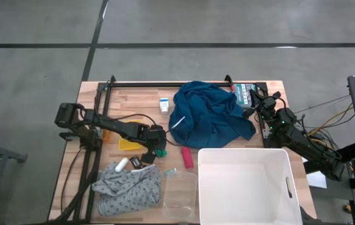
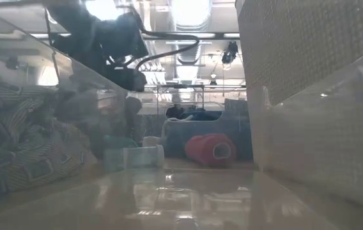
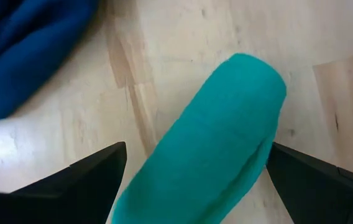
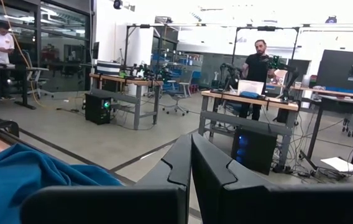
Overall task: Pick & Place Medicine items
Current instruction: Put the green rolled bandage into the yellow bin
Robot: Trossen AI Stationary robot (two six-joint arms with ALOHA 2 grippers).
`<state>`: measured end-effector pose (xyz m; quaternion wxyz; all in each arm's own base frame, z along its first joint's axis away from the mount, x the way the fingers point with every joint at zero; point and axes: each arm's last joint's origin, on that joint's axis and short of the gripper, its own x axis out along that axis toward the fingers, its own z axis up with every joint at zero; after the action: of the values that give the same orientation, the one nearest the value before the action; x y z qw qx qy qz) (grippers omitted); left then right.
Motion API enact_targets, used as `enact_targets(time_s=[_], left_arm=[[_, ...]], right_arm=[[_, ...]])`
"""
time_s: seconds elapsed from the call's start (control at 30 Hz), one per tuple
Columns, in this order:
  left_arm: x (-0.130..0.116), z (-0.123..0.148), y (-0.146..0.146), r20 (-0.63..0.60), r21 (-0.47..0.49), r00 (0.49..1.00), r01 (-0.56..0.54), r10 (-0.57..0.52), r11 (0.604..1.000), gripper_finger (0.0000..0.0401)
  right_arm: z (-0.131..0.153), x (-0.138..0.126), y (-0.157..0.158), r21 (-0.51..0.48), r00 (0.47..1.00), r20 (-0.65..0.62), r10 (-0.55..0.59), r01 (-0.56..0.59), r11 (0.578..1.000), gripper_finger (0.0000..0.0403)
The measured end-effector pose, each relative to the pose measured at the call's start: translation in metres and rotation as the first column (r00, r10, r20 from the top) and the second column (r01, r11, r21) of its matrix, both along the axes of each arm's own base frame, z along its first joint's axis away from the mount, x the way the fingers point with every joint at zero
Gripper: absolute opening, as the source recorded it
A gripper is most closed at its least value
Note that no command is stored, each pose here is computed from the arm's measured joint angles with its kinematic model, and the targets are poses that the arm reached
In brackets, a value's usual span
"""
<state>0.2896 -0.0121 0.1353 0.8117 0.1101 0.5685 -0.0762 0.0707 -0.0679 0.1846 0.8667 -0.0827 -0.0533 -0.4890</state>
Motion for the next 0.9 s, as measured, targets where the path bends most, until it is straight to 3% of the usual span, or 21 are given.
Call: enact_targets(time_s=[0.47,0.9], left_arm=[[-0.0008,-0.0009,0.0002,-0.003,0.003,1.000,-0.001,0.001,1.000,0.0372],[-0.0071,-0.0084,0.0002,-0.002,-0.010,1.000,-0.020,0.019,1.000,0.0268]], right_arm=[[0.0000,0.0000,0.0000,0.000,1.000,0.000,0.000,0.000,1.000,0.0008],[0.0000,0.0000,0.0000,0.000,1.000,0.000,0.000,0.000,1.000,0.0008]])
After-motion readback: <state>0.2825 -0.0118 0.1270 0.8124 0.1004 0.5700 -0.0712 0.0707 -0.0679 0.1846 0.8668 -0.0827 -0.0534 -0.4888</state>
